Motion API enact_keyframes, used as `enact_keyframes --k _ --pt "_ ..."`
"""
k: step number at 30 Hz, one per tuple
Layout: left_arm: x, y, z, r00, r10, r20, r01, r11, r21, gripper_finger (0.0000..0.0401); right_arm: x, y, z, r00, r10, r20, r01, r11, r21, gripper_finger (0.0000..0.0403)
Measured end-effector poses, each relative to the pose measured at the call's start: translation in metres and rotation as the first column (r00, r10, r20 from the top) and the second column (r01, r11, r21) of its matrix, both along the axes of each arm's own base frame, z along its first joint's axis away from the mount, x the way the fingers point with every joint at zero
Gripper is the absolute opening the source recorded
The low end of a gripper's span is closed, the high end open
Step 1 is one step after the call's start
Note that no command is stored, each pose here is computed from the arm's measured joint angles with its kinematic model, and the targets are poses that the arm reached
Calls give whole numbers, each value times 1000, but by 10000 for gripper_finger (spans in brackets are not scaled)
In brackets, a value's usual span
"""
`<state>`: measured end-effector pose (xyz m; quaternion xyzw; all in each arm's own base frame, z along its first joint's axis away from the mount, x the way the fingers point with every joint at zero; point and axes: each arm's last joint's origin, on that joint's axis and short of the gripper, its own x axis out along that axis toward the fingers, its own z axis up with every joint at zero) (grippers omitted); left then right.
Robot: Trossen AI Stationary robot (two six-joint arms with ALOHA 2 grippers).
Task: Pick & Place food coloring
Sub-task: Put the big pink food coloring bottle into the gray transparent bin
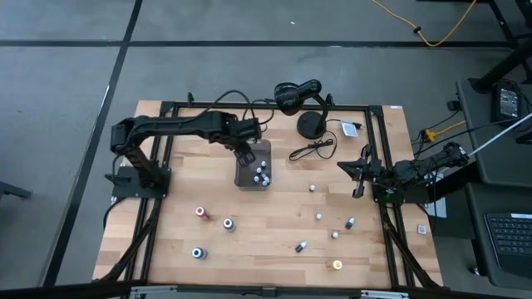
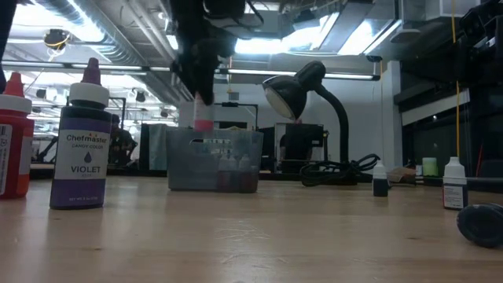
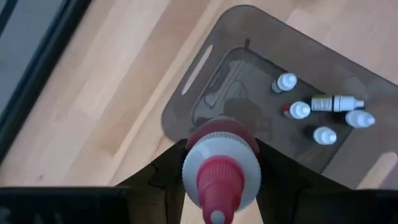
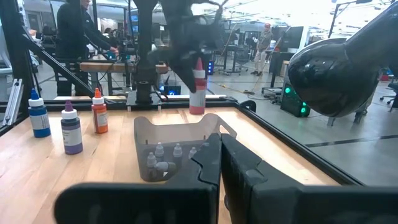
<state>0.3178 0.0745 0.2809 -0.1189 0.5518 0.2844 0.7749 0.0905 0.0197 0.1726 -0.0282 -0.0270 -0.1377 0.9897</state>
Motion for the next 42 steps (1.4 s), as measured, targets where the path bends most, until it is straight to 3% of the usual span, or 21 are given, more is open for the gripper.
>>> enact_keyframes --k 9,22,35,42 --pt "16 6 -27 1000 -15 -6 15 1000 2 144 0 0 0 1000 0 0 0 1000 0 15" --pt "9 6 -66 1000 9 -1 -9 1000 -20 143 0 0 0 1000 0 0 0 1000 0 15" --pt "2 15 -85 1000 -3 -10 3 1000 -5 143 0 0 0 1000 0 -1 0 1000 0 15" --pt "2 15 -85 1000 -15 -11 15 1000 -1 194 0 0 0 1000 0 0 0 1000 0 15"
